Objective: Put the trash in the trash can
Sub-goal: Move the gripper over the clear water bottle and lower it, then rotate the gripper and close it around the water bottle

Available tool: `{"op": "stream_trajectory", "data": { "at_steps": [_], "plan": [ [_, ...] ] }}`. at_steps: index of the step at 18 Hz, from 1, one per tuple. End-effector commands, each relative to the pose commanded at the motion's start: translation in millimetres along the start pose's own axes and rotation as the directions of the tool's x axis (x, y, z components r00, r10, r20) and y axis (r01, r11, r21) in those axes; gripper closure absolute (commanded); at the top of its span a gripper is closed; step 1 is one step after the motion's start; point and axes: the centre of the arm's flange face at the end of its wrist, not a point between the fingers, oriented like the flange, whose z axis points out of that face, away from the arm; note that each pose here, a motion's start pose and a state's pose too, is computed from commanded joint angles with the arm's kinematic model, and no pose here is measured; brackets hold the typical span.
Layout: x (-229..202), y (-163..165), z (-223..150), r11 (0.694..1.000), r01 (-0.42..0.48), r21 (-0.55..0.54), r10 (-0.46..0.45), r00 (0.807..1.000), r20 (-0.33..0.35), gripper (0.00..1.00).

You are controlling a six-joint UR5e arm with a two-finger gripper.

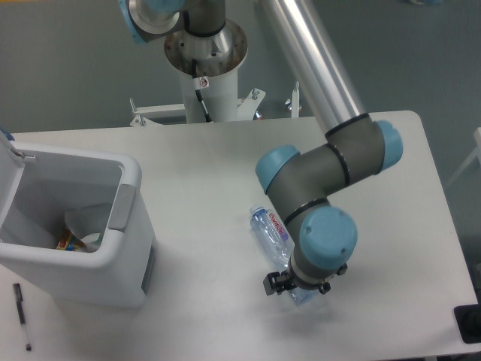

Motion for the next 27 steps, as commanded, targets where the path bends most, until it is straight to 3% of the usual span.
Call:
{"op": "stream_trajectory", "data": {
  "at_steps": [3, 11, 15, 18, 24, 27],
  "plan": [
    [3.4, -2.2, 8.4, 1.000, 0.014, -0.009, -0.014, 1.000, 0.007, 0.00],
    [22.1, 0.1, 32.1, 0.998, 0.005, -0.056, 0.002, 0.993, 0.118, 0.00],
    [26.6, 0.4, 34.5, 0.998, -0.002, -0.059, 0.009, 0.992, 0.122, 0.01],
    [27.7, 0.2, 36.7, 0.998, -0.004, -0.062, 0.011, 0.992, 0.125, 0.18],
    [29.1, -6.0, 42.2, 0.999, 0.001, -0.055, 0.008, 0.989, 0.149, 0.31],
    [29.9, -10.0, 42.0, 1.000, 0.015, -0.021, -0.011, 0.988, 0.152, 0.45]
  ]
}}
